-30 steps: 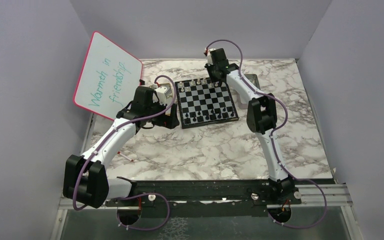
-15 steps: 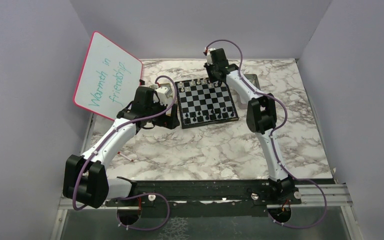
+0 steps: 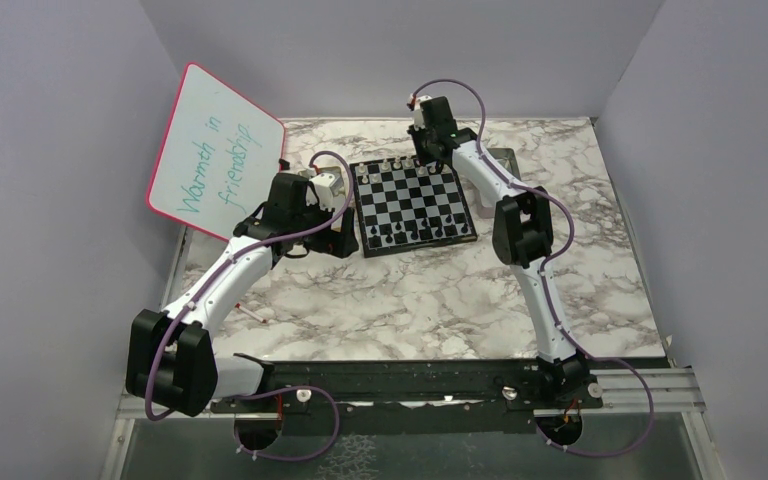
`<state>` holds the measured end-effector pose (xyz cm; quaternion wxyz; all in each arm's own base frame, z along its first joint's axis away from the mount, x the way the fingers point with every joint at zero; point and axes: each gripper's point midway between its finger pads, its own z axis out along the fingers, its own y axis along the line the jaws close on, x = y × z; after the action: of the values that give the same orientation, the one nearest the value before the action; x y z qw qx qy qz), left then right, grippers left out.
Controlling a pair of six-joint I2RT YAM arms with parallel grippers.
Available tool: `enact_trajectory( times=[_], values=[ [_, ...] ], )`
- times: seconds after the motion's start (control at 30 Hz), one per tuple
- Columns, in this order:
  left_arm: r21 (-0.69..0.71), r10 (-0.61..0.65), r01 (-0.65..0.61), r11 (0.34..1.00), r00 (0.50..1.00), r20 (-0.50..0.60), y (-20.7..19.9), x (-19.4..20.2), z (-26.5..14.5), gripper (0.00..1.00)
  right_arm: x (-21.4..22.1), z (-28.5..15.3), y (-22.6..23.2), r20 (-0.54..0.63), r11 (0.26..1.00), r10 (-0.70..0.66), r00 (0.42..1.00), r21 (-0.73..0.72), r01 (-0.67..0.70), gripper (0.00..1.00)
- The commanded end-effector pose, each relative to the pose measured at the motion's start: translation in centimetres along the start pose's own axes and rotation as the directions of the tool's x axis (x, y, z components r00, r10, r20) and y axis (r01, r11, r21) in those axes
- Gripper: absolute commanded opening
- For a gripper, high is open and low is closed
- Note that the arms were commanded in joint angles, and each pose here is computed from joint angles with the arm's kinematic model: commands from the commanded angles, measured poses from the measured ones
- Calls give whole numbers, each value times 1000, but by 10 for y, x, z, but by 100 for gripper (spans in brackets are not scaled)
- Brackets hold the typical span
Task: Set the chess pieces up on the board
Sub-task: Pick up the chess piece from the storage box.
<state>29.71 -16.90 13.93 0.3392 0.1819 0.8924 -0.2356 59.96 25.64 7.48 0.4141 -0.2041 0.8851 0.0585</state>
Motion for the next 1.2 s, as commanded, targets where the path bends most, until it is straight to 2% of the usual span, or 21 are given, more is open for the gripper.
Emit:
enact_trajectory(
  times=[0.0,0.13,0.3,0.5,0.63,0.73,0.9,1.0,1.17],
  values=[
    [-14,13,-13,1000,1000,-5,2,2,-2,99,1,10,8,13,1000,4,1000,-23,-3,21],
    [-20,10,-10,1000,1000,-3,2,2,-2,99,-9,3,9,25,999,17,1000,-31,-16,30],
    [-58,-3,3,998,1000,3,8,0,-2,99,-42,-21,8,99,999,32,995,-36,-28,35],
    [-189,-36,48,981,997,66,26,-14,-14,99,-70,-55,4,158,999,38,987,-28,-34,44],
    [-192,-27,47,980,994,104,24,-28,-21,99,-72,-83,1,154,999,52,987,-20,-50,54],
    [-217,-21,50,975,991,133,27,-41,-26,99,-70,-109,6,155,992,119,981,-47,-113,60],
    [-321,8,48,946,985,171,47,-73,-27,98,-60,-159,27,178,969,210,961,-168,-181,72],
    [-382,46,23,924,984,170,61,-96,-20,88,-52,-190,32,191,960,230,954,-203,-190,77],
    [-415,51,3,910,991,120,87,-119,10,54,-32,-243,46,230,931,287,930,-294,-215,78]
  ],
)
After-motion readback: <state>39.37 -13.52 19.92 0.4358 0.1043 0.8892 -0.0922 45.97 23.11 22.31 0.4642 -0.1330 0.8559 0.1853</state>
